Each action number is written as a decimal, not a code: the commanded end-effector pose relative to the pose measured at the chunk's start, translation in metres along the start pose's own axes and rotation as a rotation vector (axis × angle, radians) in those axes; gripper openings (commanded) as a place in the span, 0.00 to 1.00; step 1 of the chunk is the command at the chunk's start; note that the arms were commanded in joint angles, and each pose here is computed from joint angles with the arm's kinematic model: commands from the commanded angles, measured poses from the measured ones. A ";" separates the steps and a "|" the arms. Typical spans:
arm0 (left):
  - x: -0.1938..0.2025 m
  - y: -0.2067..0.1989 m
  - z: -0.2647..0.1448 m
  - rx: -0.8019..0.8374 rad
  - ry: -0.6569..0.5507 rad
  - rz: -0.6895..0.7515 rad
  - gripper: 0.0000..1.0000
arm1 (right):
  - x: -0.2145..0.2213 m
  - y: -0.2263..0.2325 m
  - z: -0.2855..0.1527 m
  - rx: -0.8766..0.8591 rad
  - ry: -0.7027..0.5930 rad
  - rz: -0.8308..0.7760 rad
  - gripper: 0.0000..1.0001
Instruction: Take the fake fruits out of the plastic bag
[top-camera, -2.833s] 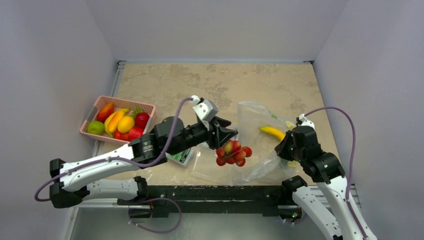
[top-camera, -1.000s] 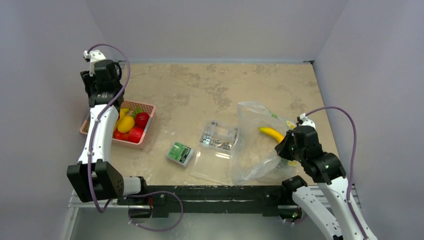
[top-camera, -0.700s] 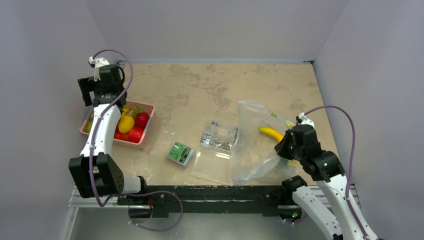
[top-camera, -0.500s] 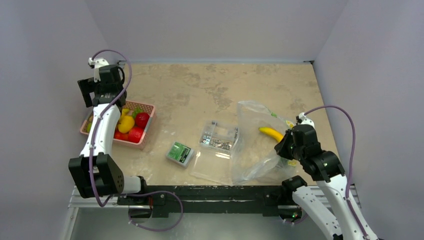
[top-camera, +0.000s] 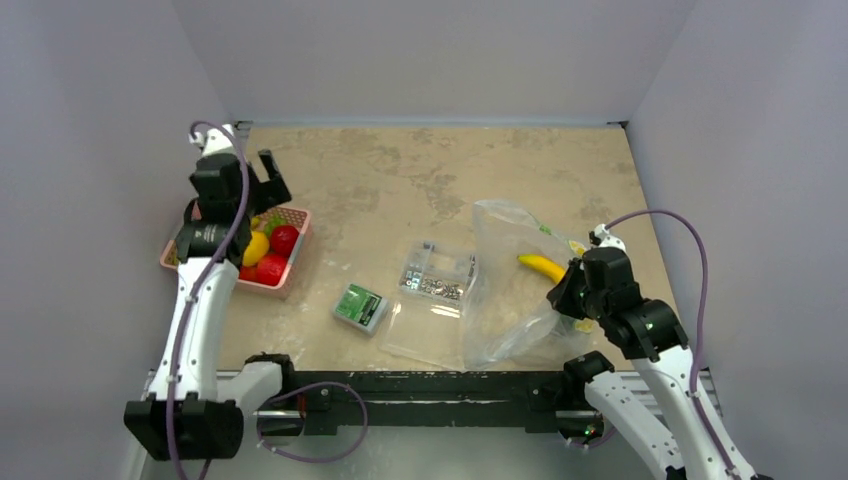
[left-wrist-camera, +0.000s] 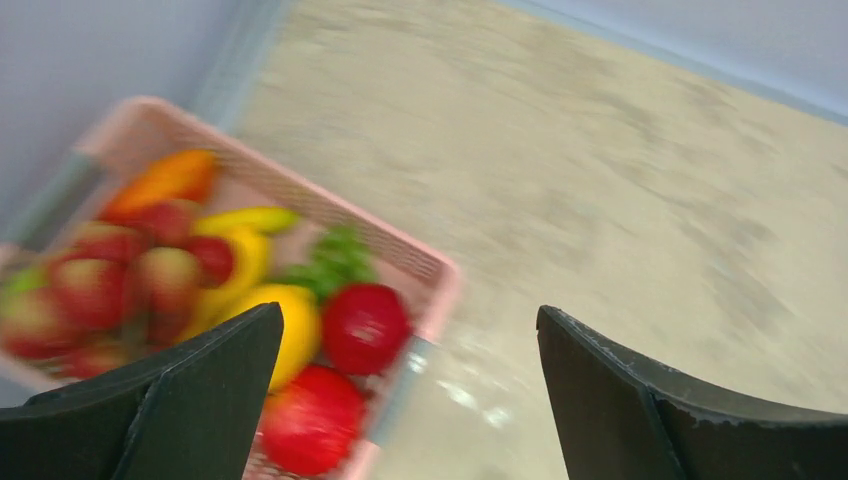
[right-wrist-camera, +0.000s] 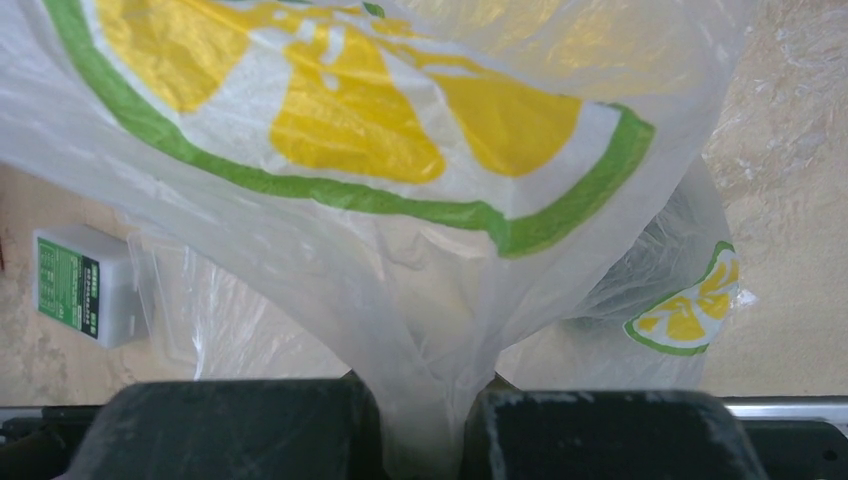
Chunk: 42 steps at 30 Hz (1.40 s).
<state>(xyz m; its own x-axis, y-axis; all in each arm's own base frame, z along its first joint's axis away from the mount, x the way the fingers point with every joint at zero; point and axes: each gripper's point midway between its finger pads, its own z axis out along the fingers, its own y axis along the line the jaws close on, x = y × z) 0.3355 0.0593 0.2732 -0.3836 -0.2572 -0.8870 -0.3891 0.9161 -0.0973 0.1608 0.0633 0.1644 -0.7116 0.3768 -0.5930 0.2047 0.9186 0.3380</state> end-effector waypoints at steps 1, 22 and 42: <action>0.042 -0.115 -0.061 0.528 0.060 -0.031 0.97 | -0.019 0.016 -0.014 -0.071 -0.055 -0.032 0.00; 0.188 -0.319 -0.253 1.299 0.147 0.053 0.81 | -0.064 0.070 -0.025 -0.242 -0.080 -0.269 0.00; 0.260 -0.404 -0.238 1.220 0.172 0.141 0.58 | -0.019 0.053 -0.007 -0.232 0.016 -0.103 0.00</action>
<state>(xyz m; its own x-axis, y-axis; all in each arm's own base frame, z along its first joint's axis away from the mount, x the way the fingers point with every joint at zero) 0.1867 -0.4278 0.1636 -0.5416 -0.0113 -0.8406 0.6487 0.6304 -0.4264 0.1755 0.1001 0.1912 -0.7484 0.2570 -0.6115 -0.0218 0.9118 0.4100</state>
